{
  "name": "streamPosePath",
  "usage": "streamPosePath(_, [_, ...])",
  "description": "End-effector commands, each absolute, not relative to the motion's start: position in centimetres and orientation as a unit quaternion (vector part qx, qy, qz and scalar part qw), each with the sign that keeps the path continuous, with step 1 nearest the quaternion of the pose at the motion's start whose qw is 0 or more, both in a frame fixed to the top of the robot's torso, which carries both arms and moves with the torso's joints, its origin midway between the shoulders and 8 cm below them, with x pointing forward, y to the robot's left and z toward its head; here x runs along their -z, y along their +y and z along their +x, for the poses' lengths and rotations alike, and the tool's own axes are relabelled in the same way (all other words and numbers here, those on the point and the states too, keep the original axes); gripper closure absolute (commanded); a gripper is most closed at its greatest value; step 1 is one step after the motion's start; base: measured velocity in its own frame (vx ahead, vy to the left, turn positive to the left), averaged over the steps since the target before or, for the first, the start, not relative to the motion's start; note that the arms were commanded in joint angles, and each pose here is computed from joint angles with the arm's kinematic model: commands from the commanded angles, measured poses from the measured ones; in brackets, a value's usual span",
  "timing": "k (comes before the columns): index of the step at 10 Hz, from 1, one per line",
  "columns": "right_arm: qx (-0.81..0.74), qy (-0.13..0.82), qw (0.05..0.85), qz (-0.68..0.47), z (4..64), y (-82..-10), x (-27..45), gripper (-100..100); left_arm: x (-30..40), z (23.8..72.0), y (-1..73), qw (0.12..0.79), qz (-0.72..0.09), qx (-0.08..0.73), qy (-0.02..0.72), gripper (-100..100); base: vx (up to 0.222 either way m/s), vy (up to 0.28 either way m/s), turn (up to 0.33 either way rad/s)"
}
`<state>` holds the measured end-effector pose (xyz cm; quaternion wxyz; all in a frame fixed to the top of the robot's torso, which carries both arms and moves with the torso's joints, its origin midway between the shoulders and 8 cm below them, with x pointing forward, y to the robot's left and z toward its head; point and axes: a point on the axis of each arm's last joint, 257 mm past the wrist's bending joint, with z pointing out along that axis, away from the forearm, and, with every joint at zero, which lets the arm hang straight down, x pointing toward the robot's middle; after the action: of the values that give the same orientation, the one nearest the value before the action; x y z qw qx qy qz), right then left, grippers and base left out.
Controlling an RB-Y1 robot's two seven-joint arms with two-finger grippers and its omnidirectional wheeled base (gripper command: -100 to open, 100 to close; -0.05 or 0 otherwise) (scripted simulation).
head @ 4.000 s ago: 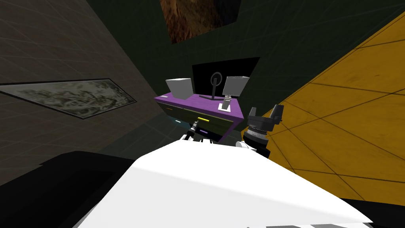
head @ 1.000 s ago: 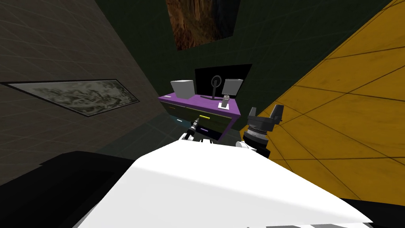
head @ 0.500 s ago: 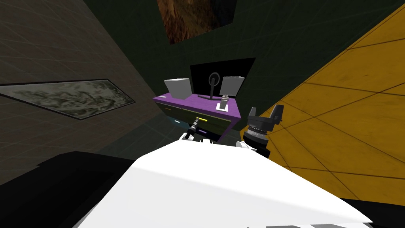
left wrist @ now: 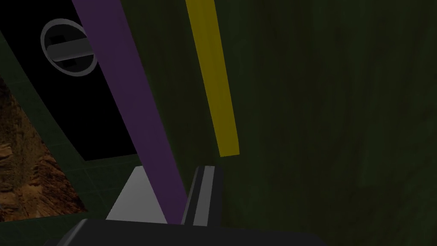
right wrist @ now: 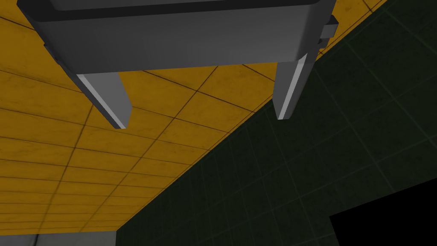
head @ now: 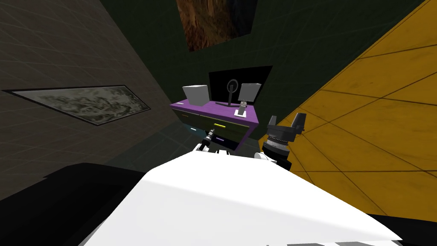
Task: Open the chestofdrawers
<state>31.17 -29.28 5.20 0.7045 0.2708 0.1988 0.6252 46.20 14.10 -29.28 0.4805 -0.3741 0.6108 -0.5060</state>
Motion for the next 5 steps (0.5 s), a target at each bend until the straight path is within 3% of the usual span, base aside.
streamPosePath(1, [-0.625, 0.199, 0.704, 0.271, 31.17, -29.28, -5.19, 0, 29.37, 46.47, 14.23, 0.482, -0.375, 0.505, 0.611, -100, 0.072, -0.023, -0.026])
streamPosePath(5, [-0.625, 0.199, 0.705, 0.271, 31.16, -29.29, -5.19, 0, 29.48, 47.11, 14.47, 0.485, -0.375, 0.502, 0.609, -100, 0.172, -0.037, -0.02])
